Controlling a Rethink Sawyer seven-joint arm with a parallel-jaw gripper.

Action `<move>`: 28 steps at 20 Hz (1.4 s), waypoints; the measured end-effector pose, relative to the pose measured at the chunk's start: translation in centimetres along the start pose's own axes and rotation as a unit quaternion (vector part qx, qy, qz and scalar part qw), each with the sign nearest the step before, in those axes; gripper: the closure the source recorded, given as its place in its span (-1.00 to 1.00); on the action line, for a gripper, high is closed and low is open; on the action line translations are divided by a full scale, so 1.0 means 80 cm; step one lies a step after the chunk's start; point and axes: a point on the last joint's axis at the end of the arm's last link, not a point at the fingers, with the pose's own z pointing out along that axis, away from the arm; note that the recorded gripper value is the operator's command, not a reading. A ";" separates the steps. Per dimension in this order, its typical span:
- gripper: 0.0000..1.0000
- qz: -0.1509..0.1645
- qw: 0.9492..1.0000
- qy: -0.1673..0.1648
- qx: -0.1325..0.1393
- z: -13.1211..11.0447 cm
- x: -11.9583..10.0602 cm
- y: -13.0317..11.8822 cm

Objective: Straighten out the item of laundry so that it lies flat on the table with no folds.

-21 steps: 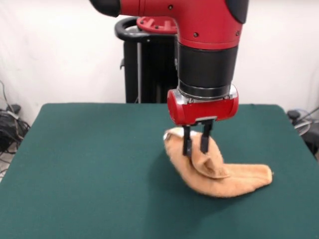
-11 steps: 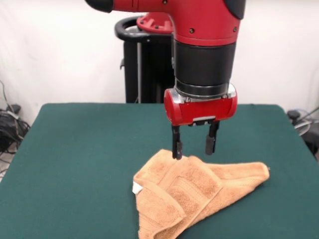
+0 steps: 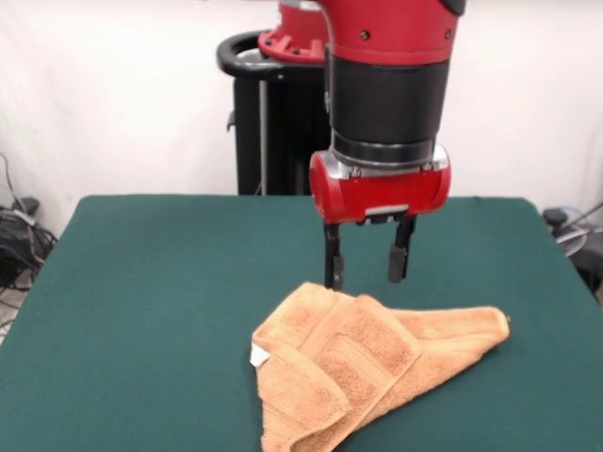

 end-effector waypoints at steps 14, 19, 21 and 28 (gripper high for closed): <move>-1.00 -0.049 0.999 -0.002 0.001 -0.019 0.023 0.079; -1.00 -0.051 0.999 -0.008 -0.004 -0.007 0.025 0.084; -1.00 -0.050 0.999 -0.009 -0.004 -0.005 0.025 0.084; -1.00 -0.050 0.999 -0.017 -0.009 0.009 0.028 0.088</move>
